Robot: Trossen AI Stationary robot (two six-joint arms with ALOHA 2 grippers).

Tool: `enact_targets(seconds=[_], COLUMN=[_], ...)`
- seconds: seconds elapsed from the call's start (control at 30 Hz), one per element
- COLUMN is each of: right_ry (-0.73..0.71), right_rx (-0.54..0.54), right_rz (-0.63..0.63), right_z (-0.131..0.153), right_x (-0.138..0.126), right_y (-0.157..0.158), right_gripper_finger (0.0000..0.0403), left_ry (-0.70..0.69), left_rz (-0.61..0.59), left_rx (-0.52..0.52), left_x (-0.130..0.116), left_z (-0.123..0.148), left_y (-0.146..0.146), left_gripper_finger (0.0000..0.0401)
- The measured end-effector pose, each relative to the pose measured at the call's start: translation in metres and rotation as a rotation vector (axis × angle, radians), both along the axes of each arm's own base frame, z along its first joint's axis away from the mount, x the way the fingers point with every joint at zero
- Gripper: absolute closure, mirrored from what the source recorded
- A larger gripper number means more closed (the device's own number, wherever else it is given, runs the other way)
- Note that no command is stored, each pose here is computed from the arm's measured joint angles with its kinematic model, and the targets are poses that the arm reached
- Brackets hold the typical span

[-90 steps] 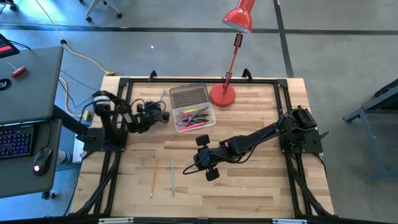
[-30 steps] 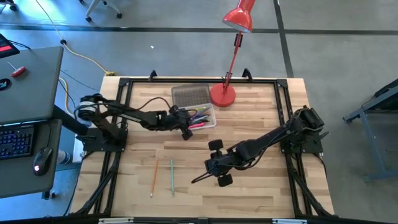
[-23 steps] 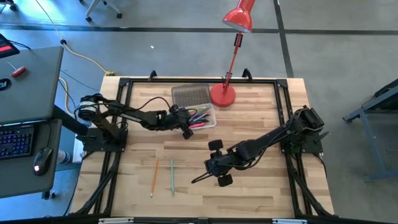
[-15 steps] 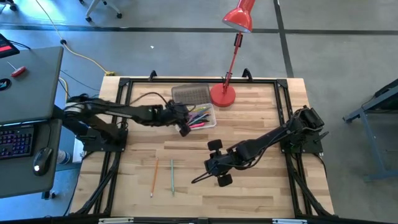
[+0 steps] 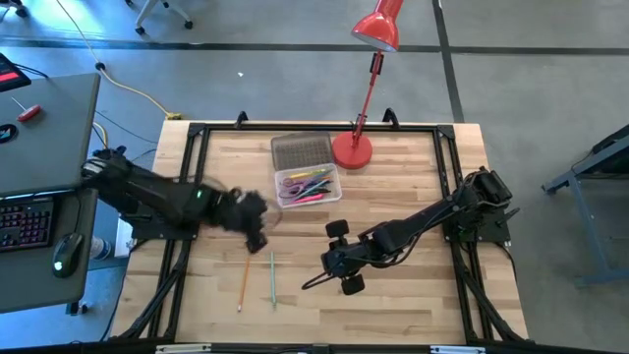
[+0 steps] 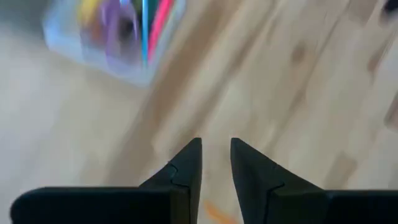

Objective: Pick & place school supplies into a supply box
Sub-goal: Put the orange pencil into the black supply box

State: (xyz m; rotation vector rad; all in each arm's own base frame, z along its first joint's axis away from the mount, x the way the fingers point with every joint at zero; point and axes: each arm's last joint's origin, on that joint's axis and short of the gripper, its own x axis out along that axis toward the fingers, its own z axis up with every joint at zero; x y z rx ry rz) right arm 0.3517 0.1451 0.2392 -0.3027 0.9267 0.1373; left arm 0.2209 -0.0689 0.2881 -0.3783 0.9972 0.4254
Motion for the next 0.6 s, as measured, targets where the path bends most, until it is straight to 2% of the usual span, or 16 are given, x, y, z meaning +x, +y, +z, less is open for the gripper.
enact_targets(seconds=[0.2,0.3,0.43,0.6], right_ry=[-0.013,-0.018,-0.021,-0.025], right_rx=[-0.018,-0.027,-0.043,-0.051], right_rz=[0.027,0.037,0.043,0.039], right_z=[0.001,0.001,0.001,0.002], right_x=[0.002,0.003,0.004,0.007], right_y=[-0.001,-0.003,-0.005,-0.012], right_gripper_finger=[0.0309,0.0309,0.0309,0.0309], left_ry=[0.003,-0.007,0.052,0.101], left_rz=[0.166,0.254,0.370,0.488], left_rx=[-0.211,-0.271,-0.282,-0.198], left_x=[-0.028,-0.036,-0.046,-0.041], left_z=[-0.023,-0.038,-0.068,-0.106], left_y=[-0.066,-0.099,-0.131,-0.146], left_gripper_finger=[0.0283,0.0289,0.0297,0.0300])
